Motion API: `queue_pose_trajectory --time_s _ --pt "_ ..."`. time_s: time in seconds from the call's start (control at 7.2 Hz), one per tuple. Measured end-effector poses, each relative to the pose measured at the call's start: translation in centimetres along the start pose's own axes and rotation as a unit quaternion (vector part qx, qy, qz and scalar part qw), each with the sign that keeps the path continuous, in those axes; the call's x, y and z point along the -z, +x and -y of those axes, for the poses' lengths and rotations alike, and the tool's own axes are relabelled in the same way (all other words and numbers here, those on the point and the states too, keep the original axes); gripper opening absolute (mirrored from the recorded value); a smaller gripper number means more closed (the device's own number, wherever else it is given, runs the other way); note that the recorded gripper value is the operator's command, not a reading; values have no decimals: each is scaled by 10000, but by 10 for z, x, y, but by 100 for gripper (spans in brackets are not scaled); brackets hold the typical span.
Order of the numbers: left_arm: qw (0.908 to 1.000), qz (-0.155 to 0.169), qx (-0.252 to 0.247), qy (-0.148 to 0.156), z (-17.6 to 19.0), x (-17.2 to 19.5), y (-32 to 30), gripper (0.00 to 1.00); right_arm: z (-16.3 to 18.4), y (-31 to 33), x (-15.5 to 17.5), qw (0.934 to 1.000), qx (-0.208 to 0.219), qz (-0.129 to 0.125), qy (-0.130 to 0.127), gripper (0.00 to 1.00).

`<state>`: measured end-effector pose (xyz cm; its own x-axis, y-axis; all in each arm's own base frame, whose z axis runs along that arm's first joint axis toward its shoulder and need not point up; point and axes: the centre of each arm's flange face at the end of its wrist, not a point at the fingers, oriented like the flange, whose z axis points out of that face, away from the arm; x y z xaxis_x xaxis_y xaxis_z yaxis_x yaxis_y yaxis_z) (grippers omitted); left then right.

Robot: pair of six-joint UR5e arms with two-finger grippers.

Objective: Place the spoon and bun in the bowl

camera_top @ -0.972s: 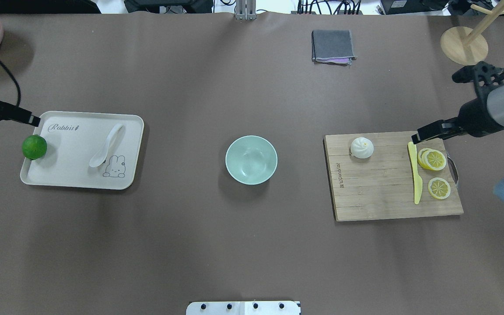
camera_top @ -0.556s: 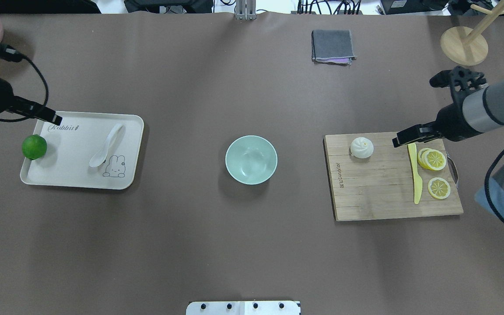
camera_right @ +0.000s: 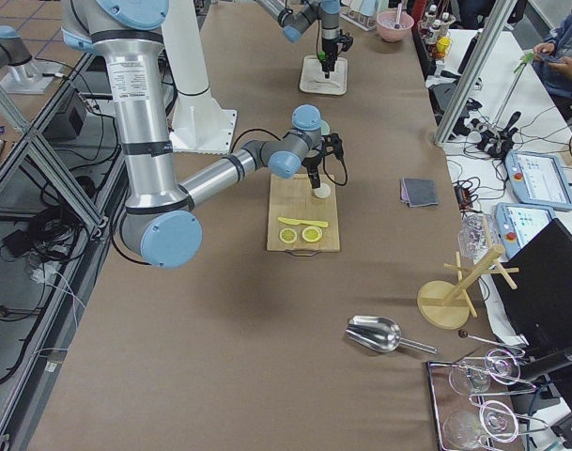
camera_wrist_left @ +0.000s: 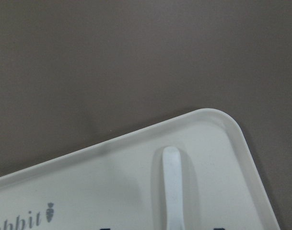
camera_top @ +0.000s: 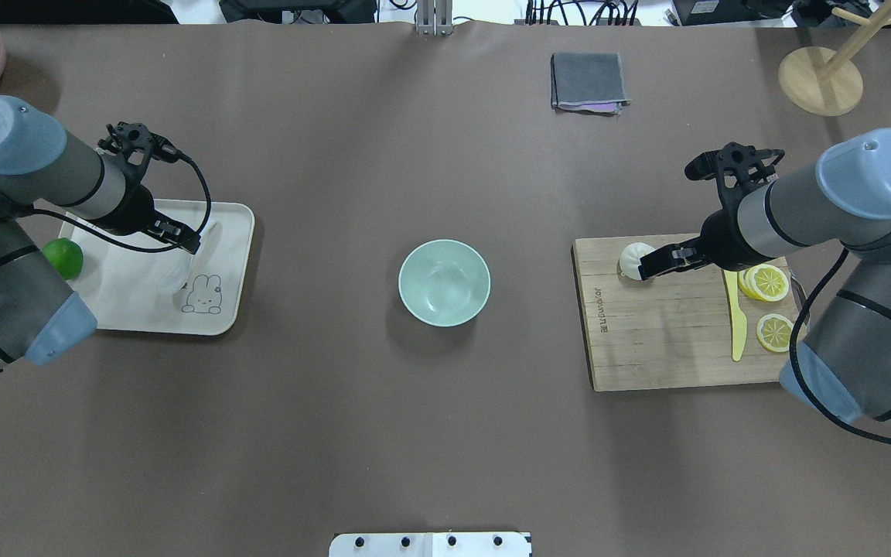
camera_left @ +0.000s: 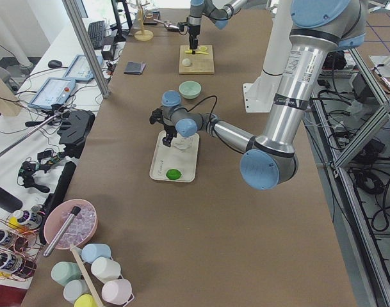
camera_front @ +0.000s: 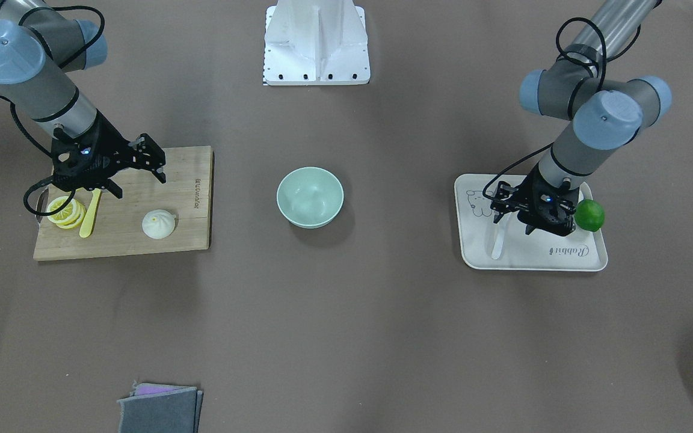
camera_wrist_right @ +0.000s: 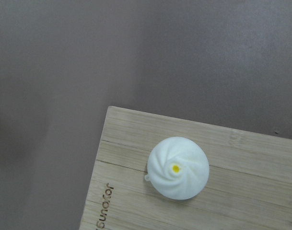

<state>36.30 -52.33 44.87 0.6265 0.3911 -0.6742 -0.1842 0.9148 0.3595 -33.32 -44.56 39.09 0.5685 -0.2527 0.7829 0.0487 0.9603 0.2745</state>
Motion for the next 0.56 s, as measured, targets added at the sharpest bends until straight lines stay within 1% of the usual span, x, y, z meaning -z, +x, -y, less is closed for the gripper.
queue_pose_trajectory --time_s 0.14,0.42,0.56 --pt "10000 12 -18 -62 -3 -8 3 67 0 -1 0 10000 -1 -7 -4 90" --pt "9999 16 -28 -128 -6 -16 6 58 1 -2 0 10000 0 -23 15 90" --pt "9999 16 -31 -144 -7 -17 7 48 1 -2 1 10000 1 -46 47 90"
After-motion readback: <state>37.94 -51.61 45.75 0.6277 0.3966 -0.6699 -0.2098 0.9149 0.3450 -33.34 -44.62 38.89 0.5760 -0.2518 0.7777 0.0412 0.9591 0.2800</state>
